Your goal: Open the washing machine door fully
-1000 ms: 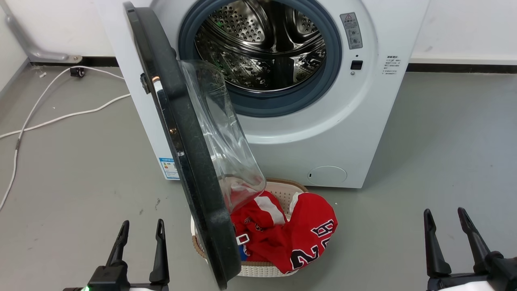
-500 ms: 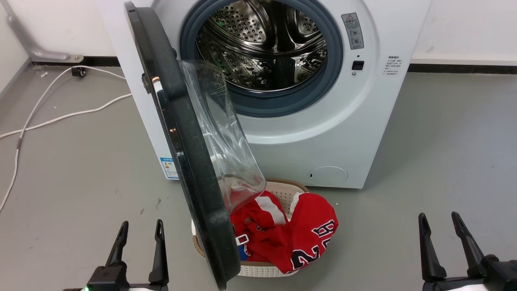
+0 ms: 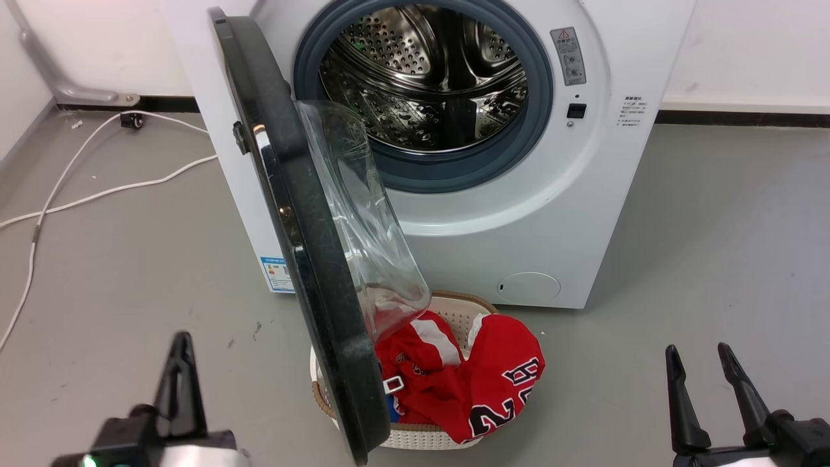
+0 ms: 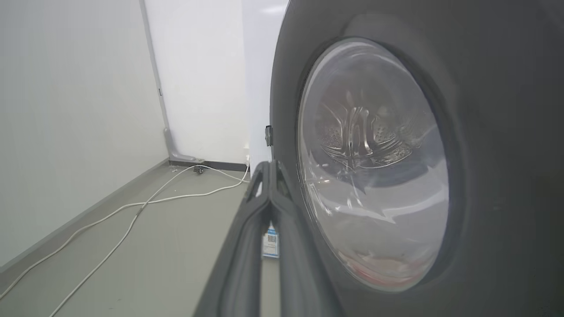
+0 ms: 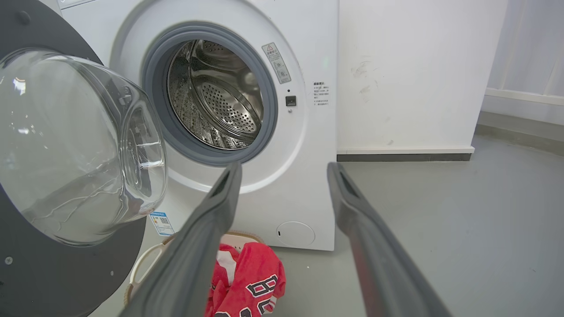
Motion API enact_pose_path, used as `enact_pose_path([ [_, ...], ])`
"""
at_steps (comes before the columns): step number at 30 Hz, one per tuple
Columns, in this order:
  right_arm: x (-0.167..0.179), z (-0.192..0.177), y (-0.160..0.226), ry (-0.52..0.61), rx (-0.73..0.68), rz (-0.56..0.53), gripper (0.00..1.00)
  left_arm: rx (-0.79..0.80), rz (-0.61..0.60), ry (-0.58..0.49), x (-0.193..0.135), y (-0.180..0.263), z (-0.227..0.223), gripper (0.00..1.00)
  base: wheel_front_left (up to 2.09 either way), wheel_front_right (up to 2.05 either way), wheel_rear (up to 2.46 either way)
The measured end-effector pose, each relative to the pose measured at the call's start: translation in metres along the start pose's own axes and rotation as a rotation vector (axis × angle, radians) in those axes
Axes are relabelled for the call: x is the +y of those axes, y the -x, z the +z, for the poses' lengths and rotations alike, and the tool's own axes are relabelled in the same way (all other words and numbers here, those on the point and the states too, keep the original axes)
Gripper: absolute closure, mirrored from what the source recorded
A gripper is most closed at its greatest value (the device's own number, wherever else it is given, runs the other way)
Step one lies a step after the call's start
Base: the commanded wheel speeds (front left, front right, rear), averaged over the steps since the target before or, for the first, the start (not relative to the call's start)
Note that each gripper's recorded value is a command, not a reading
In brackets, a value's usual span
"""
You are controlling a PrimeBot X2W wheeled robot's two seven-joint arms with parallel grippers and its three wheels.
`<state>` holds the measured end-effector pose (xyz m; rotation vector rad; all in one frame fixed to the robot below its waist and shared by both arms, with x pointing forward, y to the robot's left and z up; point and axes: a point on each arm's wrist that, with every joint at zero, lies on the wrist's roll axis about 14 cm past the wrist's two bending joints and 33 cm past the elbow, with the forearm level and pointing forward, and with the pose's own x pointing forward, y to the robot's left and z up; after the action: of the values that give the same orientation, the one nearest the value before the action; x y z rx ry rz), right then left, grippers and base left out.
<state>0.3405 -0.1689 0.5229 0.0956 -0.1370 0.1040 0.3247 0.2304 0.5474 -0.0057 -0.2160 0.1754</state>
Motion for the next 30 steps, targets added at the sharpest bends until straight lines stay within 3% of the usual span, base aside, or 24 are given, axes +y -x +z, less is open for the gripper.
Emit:
enact_pose_path([
  [11, 0.006, 0.000, 0.000, -0.017, -0.003, 0.016, 0.00, -0.331, 0.001, -0.079, 0.006, -0.011, 0.104, 1.00, 0.00, 0.00, 0.00],
  [18, 0.011, -0.001, 0.001, -0.022, 0.001, 0.032, 0.00, -0.514, -0.110, -0.088, -0.031, -0.001, 0.159, 1.00, 0.00, 0.00, 0.00],
  [30, 0.017, -0.005, 0.001, -0.026, 0.013, 0.048, 0.00, -0.632, -0.373, -0.045, -0.107, 0.026, 0.190, 1.00, 0.00, 0.00, 0.00],
])
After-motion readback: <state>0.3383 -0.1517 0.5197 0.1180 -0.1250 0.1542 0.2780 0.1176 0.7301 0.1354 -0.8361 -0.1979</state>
